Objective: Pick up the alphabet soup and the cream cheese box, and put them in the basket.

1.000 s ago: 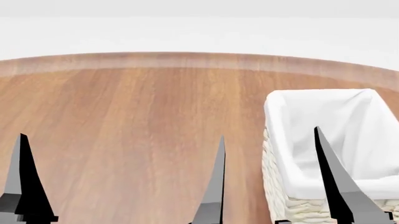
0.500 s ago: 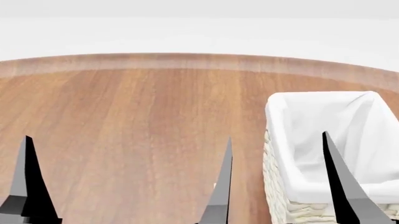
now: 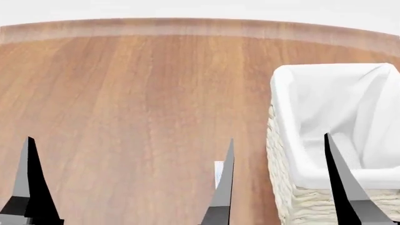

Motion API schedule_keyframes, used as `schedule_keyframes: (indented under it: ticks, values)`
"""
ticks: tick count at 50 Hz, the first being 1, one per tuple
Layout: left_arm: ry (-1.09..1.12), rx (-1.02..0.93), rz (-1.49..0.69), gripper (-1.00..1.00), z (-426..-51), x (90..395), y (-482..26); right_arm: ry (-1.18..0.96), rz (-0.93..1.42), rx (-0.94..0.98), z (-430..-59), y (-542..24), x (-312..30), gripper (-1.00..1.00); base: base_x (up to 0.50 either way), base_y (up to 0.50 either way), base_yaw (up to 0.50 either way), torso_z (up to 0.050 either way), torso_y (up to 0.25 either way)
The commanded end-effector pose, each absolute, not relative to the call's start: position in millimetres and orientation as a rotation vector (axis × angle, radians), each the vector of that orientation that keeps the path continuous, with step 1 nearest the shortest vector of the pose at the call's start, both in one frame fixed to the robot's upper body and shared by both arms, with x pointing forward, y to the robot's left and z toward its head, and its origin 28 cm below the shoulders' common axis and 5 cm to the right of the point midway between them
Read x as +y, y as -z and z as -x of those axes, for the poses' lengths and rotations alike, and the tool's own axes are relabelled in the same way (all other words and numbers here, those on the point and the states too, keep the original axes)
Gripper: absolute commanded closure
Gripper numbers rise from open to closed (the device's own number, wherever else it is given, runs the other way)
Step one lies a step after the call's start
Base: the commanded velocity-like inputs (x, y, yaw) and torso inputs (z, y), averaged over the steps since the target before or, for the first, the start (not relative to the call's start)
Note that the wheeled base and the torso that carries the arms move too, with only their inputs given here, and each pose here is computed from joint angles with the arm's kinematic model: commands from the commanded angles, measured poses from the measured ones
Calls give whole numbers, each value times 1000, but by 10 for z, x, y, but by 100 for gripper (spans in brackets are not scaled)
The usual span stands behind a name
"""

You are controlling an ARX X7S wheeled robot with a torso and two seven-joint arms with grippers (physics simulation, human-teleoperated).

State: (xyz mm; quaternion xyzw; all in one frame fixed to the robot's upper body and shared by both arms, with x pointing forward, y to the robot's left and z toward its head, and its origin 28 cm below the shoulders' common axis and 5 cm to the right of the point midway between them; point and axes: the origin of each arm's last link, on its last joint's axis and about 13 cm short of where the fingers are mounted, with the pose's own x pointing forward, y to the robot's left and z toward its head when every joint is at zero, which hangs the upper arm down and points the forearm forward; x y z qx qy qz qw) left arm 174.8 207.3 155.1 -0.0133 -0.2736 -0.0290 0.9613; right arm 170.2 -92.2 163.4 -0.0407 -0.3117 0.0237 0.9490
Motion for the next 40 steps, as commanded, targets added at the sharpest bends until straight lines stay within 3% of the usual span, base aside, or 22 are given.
schedule_keyframes:
  ticks: [1, 40]
  values:
    - [56, -554, 25, -100, -1749, 2071, -1551, -49, 82, -634, -1707, -1630, -924, -100, 0, 0, 0, 0, -178]
    - [54, -549, 24, -100, -1769, 2069, -1541, -45, 84, -630, -1725, -1632, -934, -100, 0, 0, 0, 0, -175]
